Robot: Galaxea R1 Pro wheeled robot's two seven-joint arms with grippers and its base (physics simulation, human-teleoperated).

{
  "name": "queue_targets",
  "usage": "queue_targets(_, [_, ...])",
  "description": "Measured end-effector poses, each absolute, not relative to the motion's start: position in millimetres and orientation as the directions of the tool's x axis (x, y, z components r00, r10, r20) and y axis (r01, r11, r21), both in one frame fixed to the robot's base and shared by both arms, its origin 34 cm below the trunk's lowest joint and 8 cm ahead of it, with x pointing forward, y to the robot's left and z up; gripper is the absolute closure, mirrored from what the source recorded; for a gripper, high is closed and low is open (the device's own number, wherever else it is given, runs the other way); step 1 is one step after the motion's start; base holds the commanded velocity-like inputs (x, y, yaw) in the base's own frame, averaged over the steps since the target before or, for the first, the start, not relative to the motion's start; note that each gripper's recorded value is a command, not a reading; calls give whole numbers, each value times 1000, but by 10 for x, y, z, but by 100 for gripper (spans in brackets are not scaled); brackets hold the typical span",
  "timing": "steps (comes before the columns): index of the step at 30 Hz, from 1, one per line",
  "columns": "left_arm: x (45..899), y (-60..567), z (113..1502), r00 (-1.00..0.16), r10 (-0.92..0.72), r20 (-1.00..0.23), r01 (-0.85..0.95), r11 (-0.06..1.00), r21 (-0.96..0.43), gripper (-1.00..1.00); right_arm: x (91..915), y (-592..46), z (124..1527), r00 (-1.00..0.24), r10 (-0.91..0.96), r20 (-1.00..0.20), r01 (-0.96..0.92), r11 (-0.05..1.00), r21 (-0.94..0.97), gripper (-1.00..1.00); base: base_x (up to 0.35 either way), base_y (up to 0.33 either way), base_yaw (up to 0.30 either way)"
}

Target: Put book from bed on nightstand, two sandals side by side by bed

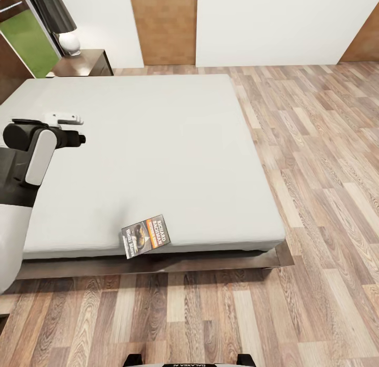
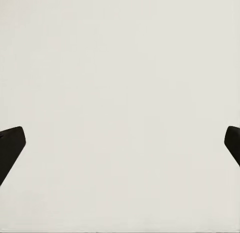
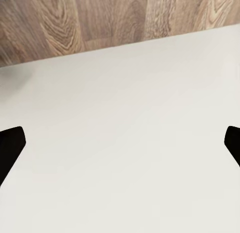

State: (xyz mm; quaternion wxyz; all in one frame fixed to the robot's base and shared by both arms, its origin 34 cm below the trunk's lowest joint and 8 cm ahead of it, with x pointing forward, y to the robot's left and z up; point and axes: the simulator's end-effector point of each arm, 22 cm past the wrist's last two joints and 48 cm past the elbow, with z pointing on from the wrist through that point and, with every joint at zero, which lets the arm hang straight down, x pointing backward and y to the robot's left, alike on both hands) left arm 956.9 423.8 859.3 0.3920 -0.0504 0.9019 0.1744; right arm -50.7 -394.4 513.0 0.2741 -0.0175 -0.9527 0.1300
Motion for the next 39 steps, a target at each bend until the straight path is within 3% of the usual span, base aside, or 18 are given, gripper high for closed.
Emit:
queue_targets(13, [9332,4280,8183,-740,44,-671,-212,931,296,-100,-393,-3890,5045,-865,102,491,-30,967,-252,-100,0,0,0])
queue_targets(19, [9261,4590,8250,-744,53,-666,-238,910,339,-100,-327,-3890,5005,-871,101,481,-27,967,-252,-100,0,0,0])
queue_targets(29, [8988,5645,8676,-750,87,-656,-331,809,486,-100,-238,-3888,4949,-878,97,469,-26,968,-251,-100,0,0,0])
queue_targets(39, [8550,6721,9438,-762,148,-630,-419,629,655,-100,-167,-3883,4905,-883,96,459,-24,968,-250,-100,0,0,0])
